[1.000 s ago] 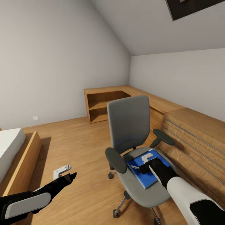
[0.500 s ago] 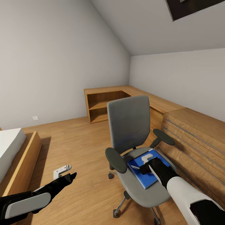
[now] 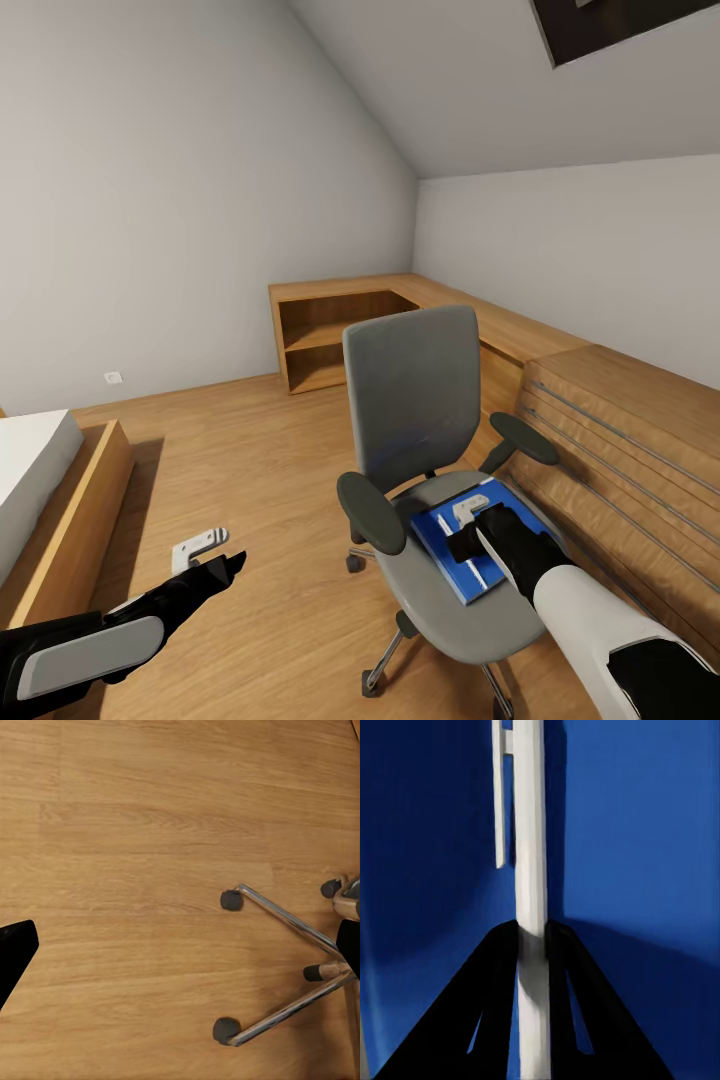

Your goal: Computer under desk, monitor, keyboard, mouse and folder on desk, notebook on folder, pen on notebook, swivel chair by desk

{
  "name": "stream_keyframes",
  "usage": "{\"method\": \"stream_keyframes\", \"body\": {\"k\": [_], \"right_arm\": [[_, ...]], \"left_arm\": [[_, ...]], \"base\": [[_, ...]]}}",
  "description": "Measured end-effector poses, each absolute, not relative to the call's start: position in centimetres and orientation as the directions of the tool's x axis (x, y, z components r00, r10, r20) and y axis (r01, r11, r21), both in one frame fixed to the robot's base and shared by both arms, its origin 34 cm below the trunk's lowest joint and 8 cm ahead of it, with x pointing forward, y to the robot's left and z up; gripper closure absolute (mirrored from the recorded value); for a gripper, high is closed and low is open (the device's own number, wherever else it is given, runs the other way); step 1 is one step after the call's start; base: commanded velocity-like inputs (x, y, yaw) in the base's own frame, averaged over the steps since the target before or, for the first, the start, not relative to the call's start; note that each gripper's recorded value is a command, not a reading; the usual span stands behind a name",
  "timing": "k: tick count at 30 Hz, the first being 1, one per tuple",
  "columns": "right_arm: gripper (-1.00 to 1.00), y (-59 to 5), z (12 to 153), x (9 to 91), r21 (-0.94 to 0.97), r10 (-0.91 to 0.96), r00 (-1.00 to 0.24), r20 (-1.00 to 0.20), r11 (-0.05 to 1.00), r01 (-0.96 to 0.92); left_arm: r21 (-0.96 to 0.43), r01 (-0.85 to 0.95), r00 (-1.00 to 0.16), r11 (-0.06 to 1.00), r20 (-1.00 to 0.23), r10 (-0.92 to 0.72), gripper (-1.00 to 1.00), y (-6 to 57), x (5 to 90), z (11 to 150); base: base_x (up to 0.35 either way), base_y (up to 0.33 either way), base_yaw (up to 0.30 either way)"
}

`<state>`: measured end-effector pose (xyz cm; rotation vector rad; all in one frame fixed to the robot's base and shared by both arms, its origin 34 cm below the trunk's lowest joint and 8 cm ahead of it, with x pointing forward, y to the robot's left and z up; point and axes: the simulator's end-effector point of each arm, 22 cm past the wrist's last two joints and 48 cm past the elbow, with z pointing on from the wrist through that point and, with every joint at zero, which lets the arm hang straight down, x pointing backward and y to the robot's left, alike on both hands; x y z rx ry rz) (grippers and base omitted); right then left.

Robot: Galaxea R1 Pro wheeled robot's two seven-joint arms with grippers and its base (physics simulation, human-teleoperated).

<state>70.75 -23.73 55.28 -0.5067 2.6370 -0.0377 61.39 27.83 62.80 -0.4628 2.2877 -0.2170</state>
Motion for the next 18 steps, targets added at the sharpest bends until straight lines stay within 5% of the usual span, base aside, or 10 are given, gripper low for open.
{"method": "stream_keyframes", "body": {"k": [18], "right_arm": [[1.00,-23.83,55.29,70.75,-0.114,-0.359,-0.831,-0.425,0.932,-0.345]], "left_arm": [[-0.295,-0.261,-0.632,0.919,-0.667,-0.394,-1.00,27.82,61.39,62.80]], "base": [[0.000,0.000,0.000]]}}
